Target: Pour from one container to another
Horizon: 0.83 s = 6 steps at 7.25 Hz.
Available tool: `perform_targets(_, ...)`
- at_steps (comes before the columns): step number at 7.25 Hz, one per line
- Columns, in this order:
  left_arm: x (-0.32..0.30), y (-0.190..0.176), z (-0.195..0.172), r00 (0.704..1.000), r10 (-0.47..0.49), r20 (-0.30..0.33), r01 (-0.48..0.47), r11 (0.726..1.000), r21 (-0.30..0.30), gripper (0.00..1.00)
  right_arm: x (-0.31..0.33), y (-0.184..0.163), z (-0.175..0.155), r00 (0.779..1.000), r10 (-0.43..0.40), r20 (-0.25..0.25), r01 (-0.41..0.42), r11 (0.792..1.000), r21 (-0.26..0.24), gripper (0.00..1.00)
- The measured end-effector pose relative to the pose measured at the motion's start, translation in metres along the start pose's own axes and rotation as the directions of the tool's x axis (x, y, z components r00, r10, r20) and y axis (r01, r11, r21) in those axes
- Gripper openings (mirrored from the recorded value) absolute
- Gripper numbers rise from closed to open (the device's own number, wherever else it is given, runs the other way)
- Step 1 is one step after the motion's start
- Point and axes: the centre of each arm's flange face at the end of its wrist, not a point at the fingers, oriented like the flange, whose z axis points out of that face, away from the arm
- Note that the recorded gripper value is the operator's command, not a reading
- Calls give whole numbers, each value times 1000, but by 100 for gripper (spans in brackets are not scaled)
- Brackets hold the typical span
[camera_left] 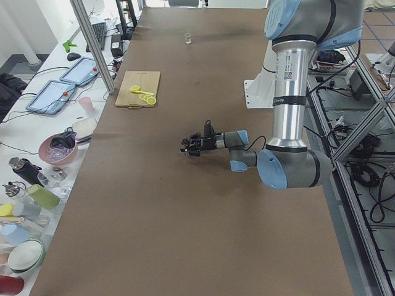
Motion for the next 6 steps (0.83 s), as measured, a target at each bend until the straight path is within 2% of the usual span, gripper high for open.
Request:
perform_targets(1,1,0,0,1000,-1,-1,1,1000,0,58,0,0,0,1000,-1,-1,1,1000,0,100)
perform_targets(3,2,-1,-1,1000,-3,-4,3,1000,-1,76,3,0,3,1000,3,-3,-3,1000,-6,100)
perform_targets(4,2,-2,-2,1000,-4,-5,4,1000,-1,98,4,0,4,1000,6,-4,-6,1000,-9,100)
perform_targets(6,4,-5,-3,1000,-10,-8,10,1000,1,98,5,0,5,1000,9,-4,-9,1000,-8,100)
